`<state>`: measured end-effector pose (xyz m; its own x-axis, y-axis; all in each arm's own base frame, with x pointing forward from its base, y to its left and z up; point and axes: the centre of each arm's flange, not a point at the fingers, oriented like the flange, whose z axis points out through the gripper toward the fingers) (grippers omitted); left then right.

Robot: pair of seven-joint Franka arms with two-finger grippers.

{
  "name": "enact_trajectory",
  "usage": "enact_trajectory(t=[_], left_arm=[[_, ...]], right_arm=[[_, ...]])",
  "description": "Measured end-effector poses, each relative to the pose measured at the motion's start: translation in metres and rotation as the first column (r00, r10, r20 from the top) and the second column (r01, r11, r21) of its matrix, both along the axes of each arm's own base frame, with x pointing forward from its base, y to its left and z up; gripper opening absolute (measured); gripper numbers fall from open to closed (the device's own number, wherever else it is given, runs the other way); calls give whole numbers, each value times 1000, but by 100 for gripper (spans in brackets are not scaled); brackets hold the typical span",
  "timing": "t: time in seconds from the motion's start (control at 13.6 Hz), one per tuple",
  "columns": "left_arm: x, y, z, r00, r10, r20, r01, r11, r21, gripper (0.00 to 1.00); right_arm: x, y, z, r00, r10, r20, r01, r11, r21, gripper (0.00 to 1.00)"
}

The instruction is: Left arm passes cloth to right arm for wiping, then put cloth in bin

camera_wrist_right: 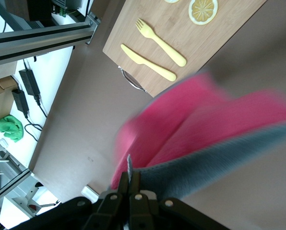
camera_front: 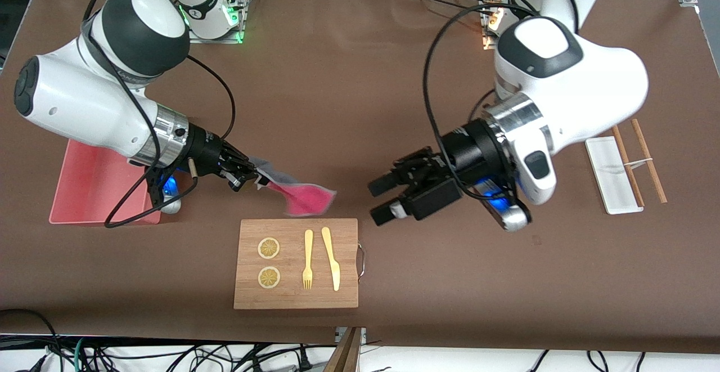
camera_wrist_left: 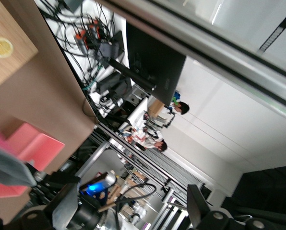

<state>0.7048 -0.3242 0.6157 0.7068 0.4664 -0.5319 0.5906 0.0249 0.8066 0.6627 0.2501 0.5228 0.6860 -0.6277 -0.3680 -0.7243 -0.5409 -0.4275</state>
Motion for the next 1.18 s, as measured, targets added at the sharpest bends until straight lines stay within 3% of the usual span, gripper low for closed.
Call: enact_trajectory(t=[0.15,0.29,0.52,0.74,0.81,0.96,1.1,1.18], left_arm=[[-1,4,2,1000,-17,5,17,999,29,100],[-5,0,-11,999,-39,-5,39,995,92,100],[-18,5,-41,995,-100,2,97,970,222,100],[-29,62,-52,974,-223,-28,220,925,309,100],[-29,94,-50,964,-262,-47,260,894,364,100],[-39,147,-42,935,-343,-87,338,796,501,100],[-58,174,-33,896,-414,-157,415,659,628,100],[-68,184,-31,871,-448,-202,453,572,684,100]], right_arm=[[-3,5,-4,1000,23,-11,-23,1000,-15,2],[-13,25,-21,996,80,-24,-82,993,-82,2],[-34,74,-68,975,209,-70,-219,953,-207,2],[-53,119,-120,944,301,-133,-326,910,-255,2],[-59,129,-136,936,318,-153,-349,899,-266,2],[-65,142,-167,920,340,-194,-384,881,-278,2],[-68,140,-199,900,372,-228,-429,849,-308,2],[-68,132,-215,885,397,-245,-460,830,-316,2]])
